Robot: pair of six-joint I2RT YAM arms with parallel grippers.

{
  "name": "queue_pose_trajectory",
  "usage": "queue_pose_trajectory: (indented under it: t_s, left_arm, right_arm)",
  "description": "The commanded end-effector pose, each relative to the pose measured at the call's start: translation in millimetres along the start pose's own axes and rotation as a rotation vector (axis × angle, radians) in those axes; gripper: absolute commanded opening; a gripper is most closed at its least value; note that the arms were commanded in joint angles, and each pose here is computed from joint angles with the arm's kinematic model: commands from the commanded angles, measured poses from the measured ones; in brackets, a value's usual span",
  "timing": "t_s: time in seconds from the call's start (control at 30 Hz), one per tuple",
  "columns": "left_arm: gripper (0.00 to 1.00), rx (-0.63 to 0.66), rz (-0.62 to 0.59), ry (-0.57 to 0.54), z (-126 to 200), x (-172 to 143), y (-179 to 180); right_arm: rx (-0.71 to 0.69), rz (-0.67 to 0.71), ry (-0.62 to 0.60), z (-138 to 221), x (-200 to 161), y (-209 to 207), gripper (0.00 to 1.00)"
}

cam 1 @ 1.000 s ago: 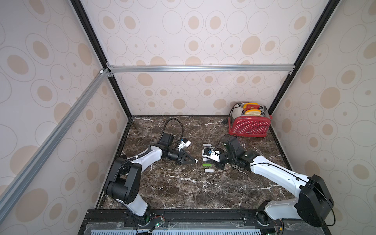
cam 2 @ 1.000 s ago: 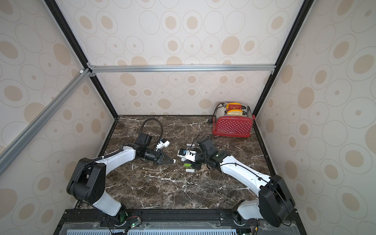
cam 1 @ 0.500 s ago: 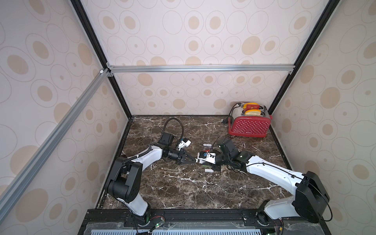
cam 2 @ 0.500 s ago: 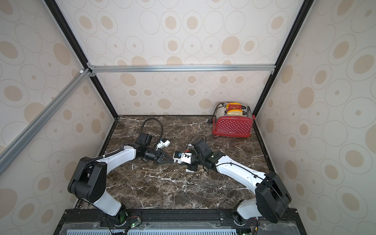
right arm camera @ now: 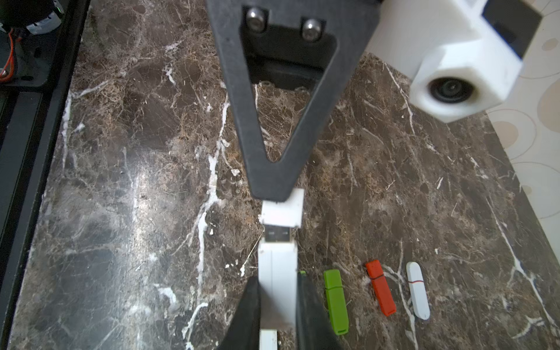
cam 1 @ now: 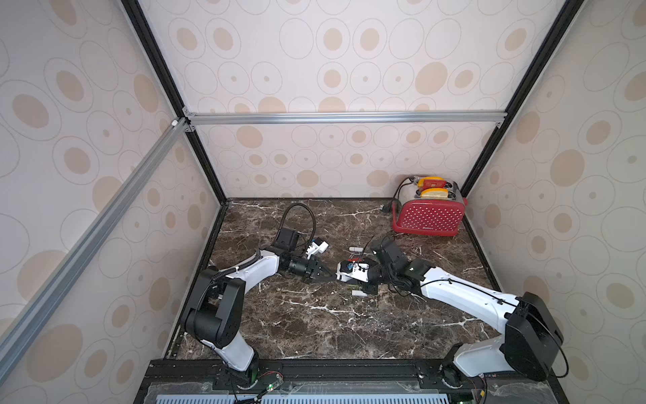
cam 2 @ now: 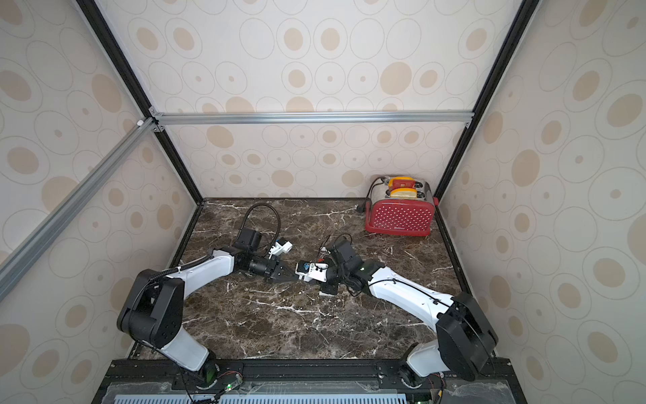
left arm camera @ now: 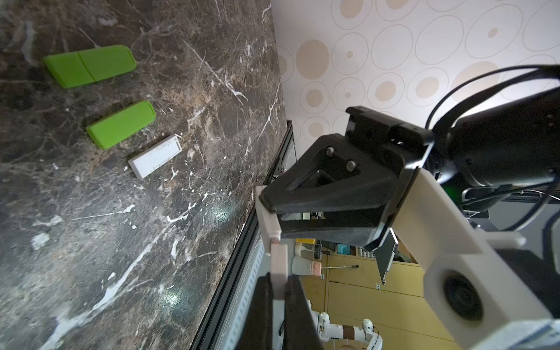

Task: Close the usb drive cover
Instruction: Close the cover of the USB drive.

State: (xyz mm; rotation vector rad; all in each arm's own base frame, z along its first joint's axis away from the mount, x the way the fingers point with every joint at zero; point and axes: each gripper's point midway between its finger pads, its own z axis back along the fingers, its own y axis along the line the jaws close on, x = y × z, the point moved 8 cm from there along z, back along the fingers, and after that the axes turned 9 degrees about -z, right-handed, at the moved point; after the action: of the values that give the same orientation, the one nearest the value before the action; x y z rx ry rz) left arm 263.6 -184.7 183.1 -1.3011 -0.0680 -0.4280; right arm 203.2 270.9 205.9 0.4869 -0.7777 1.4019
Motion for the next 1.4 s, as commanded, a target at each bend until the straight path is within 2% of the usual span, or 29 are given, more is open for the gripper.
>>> queue_pose_trajectory:
  t_s: [0.0, 0.37, 0.63, 0.87, 1.1, 1.23, 1.37]
  left_arm:
    - [0.00, 0.010, -0.028, -0.012, -1, 11, -4]
    - [0.00, 0.051, -0.061, 0.035, -12, 1, -4]
    - [0.00, 0.065, -0.046, 0.043, -16, 7, -2]
    - [0.00, 0.031, -0.034, 0.047, -20, 8, -2]
    - [0.00, 0.067, -0.046, 0.051, -22, 7, 4]
    - [0.00, 0.064, -0.067, 0.126, -31, -2, -1]
    - [0.00, 0.057, -0.097, 0.155, -32, -4, -7]
  right_arm:
    - [0.021, 0.018, -0.041, -4, 16, 5, 0.10]
    - [0.012, 0.010, -0.061, -2, 34, 1, 0.09]
    - [0.031, 0.047, -0.063, -10, 51, 10, 0.07]
    - [0.022, 0.011, -0.175, -7, 73, 10, 0.06]
    - [0.021, -0.024, -0.255, 1, 86, 8, 0.05]
    - [0.010, 0.025, -0.245, 3, 85, 8, 0.05]
    - [-0.026, 0.068, -0.326, 18, 92, 10, 0.05]
